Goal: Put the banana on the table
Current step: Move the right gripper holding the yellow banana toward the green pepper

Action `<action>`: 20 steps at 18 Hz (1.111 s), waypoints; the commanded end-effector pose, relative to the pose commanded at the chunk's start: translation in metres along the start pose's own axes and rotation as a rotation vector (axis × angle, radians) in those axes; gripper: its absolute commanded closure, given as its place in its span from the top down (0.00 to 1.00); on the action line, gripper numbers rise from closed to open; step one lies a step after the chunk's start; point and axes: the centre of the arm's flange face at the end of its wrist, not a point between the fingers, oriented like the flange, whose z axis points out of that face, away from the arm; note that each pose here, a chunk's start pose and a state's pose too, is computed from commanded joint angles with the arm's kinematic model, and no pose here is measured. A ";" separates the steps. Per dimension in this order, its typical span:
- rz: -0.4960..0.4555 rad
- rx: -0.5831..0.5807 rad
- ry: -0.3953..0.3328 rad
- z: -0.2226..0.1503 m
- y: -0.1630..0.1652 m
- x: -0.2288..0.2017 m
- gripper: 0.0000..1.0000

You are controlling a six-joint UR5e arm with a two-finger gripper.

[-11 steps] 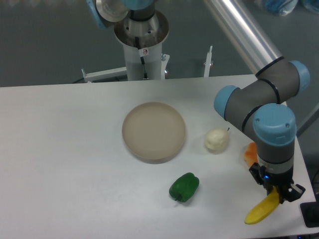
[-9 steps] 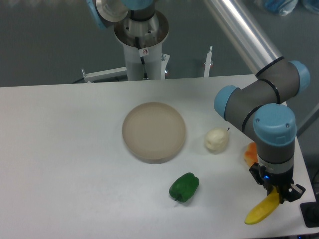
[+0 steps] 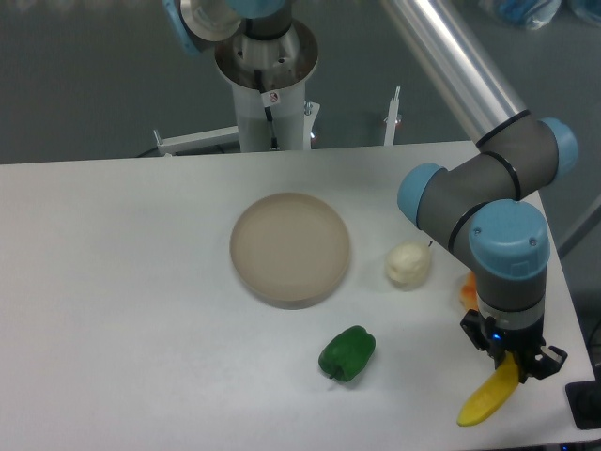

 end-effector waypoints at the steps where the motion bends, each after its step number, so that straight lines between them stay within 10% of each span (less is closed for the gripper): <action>1: -0.022 -0.002 0.006 -0.003 0.001 0.005 0.29; 8: -0.055 -0.011 0.039 -0.014 -0.002 0.040 0.29; 20: 0.259 0.027 0.048 0.062 -0.028 0.067 0.29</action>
